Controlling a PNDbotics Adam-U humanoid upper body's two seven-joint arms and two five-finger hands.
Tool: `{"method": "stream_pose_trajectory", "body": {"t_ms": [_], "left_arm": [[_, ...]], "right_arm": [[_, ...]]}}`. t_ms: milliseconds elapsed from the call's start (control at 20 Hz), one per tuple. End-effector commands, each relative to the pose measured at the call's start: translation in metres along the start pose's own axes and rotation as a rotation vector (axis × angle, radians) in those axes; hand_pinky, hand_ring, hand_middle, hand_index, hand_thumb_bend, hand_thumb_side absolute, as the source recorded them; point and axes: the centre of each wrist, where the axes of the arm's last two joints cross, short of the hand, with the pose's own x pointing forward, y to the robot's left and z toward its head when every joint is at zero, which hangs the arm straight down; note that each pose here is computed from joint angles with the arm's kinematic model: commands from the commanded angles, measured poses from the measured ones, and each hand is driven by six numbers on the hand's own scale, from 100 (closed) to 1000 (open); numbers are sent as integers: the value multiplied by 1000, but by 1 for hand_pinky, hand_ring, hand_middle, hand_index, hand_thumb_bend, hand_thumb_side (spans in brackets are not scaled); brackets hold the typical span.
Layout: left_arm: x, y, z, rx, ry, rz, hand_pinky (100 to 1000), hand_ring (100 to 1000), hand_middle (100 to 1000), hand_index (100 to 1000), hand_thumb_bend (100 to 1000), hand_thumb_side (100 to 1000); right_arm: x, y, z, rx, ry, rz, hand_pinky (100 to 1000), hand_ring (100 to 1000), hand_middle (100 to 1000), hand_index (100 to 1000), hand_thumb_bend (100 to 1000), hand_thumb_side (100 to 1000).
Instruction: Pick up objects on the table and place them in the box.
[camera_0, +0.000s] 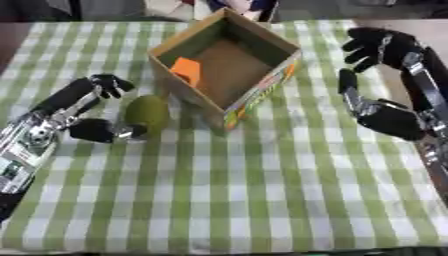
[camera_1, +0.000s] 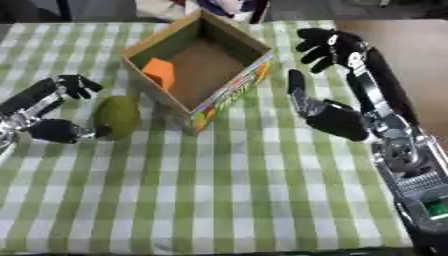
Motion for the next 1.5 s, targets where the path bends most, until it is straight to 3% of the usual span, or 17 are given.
{"method": "stream_pose_trajectory", "body": {"t_ms": [50, 600, 1200, 1350, 1500], "left_arm": [[0, 8, -3, 17, 3, -26, 729, 714, 736, 837, 608, 597], [5, 2, -23, 13, -5, -94, 712, 658, 641, 768, 523, 516], [1, -7, -32, 5, 5, -182, 649, 528, 488, 617, 260, 277], [0, -6, -32, 13, 4, -201, 618, 482, 424, 541, 157, 201], [1, -3, -31, 60, 0, -196, 597, 459, 381, 494, 100, 188]], "right_arm": [[2, -8, -4, -5, -21, 24, 586, 667, 689, 860, 105, 372], [2, -8, -4, -4, -21, 21, 586, 667, 690, 860, 105, 373], [2, -7, -4, -5, -19, 19, 586, 667, 690, 860, 100, 378], [2, -7, -4, -4, -19, 18, 586, 667, 690, 860, 100, 379], [2, -7, -4, -5, -18, 19, 585, 666, 690, 860, 100, 380]]}}
